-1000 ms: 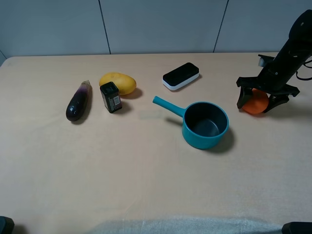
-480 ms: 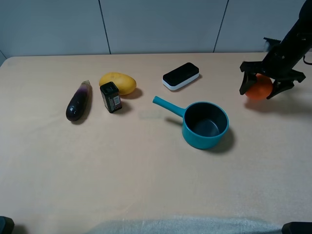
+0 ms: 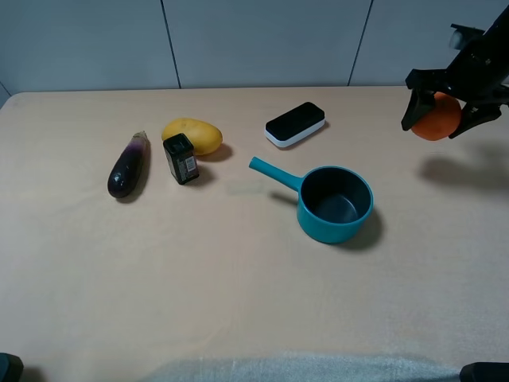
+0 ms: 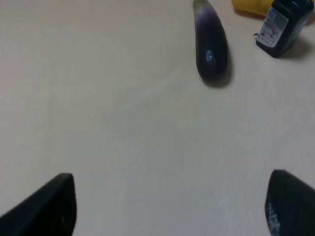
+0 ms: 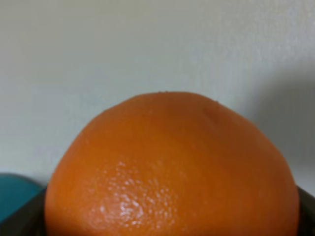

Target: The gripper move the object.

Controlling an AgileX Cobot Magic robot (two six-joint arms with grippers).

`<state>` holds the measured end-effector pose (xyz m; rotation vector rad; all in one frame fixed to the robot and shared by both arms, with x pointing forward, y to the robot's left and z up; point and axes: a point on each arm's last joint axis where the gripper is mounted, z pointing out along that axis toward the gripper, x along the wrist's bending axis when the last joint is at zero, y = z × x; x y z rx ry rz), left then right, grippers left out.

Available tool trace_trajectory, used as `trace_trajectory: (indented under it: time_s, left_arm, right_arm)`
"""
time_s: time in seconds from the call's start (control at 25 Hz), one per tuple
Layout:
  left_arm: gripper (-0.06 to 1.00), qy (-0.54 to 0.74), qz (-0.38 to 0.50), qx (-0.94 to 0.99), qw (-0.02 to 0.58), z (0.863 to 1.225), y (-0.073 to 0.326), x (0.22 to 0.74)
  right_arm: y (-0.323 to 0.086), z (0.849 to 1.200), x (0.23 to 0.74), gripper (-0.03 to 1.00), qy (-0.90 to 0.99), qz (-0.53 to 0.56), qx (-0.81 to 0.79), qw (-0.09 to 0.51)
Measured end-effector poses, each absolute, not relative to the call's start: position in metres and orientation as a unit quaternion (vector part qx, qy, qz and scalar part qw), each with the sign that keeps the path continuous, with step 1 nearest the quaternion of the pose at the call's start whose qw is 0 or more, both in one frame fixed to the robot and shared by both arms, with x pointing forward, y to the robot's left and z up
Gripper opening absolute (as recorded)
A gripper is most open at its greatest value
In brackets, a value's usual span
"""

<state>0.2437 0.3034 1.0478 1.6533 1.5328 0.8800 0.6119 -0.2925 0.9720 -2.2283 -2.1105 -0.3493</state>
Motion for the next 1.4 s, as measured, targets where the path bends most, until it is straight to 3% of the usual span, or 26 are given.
trace_trajectory:
  time_s: [0.36,0.64,1.4]
  left_arm:
    - [0.77,0.593,0.340,0.639,0.353,1.048,0.303,0.244]
    - [0.77,0.593,0.340,0.639,0.353,1.048,0.303,0.244]
    - [0.77,0.593,0.340,0.639,0.353,1.048,0.303,0.244]
  right_arm:
    - [-0.292,0.985,0.599,0.56,-0.686,-0.109,-0.718,0.033]
    - [-0.290,0.973,0.586,0.56,-0.686,-0.094,-0.720,0.044]
    - [-0.227,0.969,0.578,0.56,-0.765,-0.090,-0.637,0.020]
